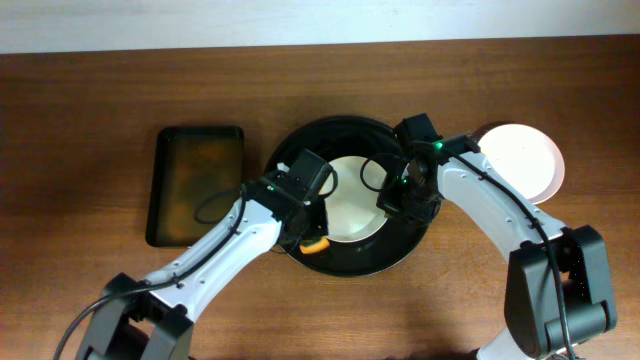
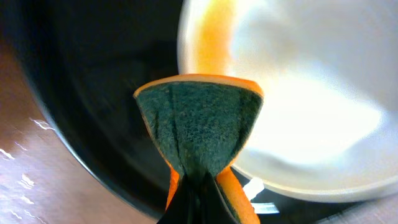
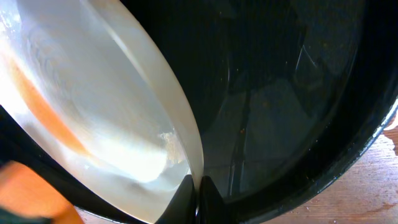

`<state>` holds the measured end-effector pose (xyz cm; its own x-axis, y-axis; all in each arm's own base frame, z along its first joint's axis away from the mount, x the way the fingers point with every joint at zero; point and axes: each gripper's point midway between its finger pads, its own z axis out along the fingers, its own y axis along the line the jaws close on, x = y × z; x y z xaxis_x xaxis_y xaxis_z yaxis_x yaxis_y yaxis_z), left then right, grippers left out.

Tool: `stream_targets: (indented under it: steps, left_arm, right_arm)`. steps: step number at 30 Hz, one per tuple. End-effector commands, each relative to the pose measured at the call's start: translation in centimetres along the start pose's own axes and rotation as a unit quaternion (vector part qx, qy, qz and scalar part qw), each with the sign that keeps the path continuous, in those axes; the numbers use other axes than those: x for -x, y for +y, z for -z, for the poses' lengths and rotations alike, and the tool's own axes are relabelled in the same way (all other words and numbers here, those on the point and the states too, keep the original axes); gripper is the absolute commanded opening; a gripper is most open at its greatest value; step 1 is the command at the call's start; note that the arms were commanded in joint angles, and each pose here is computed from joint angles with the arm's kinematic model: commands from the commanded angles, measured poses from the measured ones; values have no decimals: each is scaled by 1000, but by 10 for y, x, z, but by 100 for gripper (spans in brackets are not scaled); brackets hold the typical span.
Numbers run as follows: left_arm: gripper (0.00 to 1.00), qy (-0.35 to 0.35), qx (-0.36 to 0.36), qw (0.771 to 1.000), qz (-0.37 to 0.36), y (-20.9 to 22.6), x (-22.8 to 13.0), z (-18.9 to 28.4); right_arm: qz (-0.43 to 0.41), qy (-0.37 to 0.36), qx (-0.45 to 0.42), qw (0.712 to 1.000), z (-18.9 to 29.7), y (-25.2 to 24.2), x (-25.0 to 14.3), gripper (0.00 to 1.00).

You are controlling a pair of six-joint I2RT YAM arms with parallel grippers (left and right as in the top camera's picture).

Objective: Clean dirty plates on tray and stack at the side
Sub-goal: 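Tilt the plate with the right gripper and scrub it with the sponge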

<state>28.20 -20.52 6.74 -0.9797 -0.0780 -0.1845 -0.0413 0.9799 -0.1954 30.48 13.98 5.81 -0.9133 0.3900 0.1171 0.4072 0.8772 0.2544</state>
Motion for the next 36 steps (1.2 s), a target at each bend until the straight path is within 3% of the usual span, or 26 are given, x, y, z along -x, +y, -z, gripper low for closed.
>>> stream_targets:
  steps: [1, 7, 13, 18, 26, 30, 32, 34, 36]
  left_arm:
    - [0, 74, -37, 994, 67, -19, -48, -7]
    - [0, 81, -15, 983, 166, -19, -65, -15]
    - [0, 93, -6, 982, 165, -16, -73, -14]
    - [0, 59, -5, 985, 162, -17, -59, -18]
    - [0, -134, 50, 973, 180, 14, 19, -15]
    - [0, -181, 91, 956, 211, 51, 47, -7]
    - [0, -161, 76, 960, 218, 54, 49, -7]
    - [0, -91, 23, 977, 190, 31, 28, -13]
    - [0, -25, 53, 980, 193, 38, -7, -15]
  right_arm:
    - [8, 0, 6, 1000, 3, 3, -2, 4]
    - [7, 2, 4, 1000, 3, 2, -3, 4]
    - [7, 2, 4, 1000, 3, 2, -3, 4]
    - [7, 3, 3, 1000, 3, 2, -3, 4]
    - [16, 8, -4, 1000, 3, -2, -6, 4]
    - [17, 11, -7, 1000, 3, -3, -8, 4]
    - [16, 11, -7, 1000, 3, -3, -8, 4]
    - [17, 11, -7, 1000, 3, -3, -8, 4]
    - [16, 11, -7, 1000, 3, -3, -8, 4]
